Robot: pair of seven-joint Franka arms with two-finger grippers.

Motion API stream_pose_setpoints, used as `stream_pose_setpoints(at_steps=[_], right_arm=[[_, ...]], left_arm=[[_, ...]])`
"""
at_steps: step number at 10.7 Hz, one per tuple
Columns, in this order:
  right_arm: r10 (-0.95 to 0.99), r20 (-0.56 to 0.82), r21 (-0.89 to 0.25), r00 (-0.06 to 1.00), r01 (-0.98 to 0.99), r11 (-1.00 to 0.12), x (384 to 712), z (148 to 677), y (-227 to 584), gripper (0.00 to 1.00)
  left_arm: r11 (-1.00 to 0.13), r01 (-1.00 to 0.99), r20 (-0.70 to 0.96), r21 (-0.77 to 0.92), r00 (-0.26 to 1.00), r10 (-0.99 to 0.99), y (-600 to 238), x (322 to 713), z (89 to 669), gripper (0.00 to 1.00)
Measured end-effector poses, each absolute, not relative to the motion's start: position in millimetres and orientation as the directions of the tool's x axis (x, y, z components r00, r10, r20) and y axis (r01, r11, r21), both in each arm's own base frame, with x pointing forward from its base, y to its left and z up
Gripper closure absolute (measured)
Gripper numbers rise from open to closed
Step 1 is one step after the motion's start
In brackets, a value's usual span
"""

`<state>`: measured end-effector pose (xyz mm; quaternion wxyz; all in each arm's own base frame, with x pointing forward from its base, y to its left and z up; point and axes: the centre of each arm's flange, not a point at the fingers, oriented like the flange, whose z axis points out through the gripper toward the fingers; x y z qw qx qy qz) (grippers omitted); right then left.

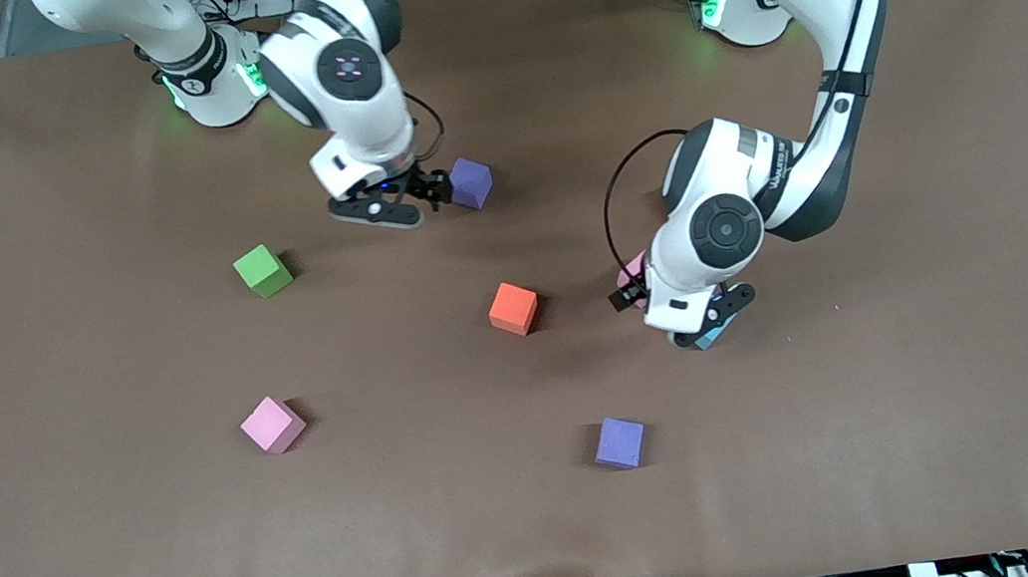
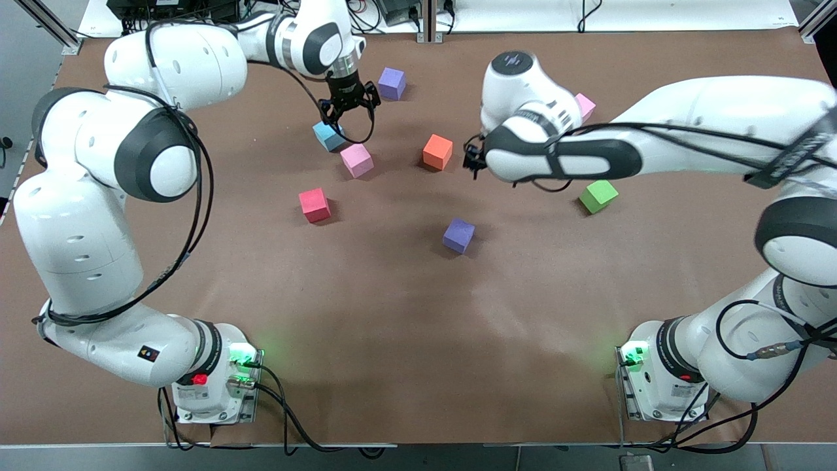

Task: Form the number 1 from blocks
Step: 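Reach the right gripper to the purple cube while the left gripper reaches light pink, then close both grippers on their cubes and lift them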

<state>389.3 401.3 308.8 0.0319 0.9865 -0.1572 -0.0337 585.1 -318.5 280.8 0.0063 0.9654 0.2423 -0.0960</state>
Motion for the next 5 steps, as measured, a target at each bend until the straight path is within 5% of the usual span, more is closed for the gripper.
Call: stream_pose_setpoints(at_steps=[5], right_arm=[[-0.38,-0.072,0.015,0.922,-0.38,-0.925,350.4,254.5,424.5,0.0]], left_arm=[[-0.803,0.596,-0.095,0.003,0.8,0.593,-317.8,541.8,250.2,0.0]])
